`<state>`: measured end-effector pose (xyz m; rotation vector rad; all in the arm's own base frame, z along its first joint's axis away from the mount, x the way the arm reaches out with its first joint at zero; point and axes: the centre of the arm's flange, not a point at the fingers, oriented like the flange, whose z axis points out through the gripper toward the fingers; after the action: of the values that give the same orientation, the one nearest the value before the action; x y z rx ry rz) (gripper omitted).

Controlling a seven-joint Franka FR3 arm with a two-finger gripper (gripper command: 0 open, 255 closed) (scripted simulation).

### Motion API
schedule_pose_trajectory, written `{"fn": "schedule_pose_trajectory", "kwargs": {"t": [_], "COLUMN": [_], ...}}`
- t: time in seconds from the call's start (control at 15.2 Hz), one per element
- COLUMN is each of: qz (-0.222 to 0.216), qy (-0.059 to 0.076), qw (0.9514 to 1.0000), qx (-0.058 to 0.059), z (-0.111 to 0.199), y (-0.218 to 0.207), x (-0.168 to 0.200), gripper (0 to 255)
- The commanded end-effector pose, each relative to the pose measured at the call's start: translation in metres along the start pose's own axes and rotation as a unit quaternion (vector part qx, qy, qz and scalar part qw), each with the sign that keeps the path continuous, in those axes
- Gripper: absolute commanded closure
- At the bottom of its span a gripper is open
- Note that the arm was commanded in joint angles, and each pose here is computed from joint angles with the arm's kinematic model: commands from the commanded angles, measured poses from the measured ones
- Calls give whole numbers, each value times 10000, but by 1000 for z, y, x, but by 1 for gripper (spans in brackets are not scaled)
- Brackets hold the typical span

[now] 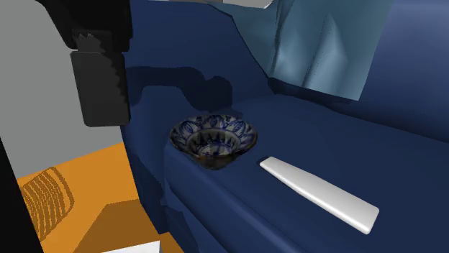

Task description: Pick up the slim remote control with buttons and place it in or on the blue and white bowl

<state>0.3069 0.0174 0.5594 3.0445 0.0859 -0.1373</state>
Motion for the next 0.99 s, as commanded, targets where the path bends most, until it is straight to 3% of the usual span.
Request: {"fn": "schedule_pose_trajectory", "kwargs": {"t": [0.0,0.2,0.46,0.66,0.92], "qz": [0,561,1305,1859,2588], "qy": [0,-3,-8,-11,-15], "qw": [10000,9984,9914,9825,9658], "qx": [0,35,81,116,161], "z": [0,16,37,53,73], "y": [0,-30,-67,-92,-121], "x": [0,18,47,73,110], "gripper": [0,0,0,0,0]}}
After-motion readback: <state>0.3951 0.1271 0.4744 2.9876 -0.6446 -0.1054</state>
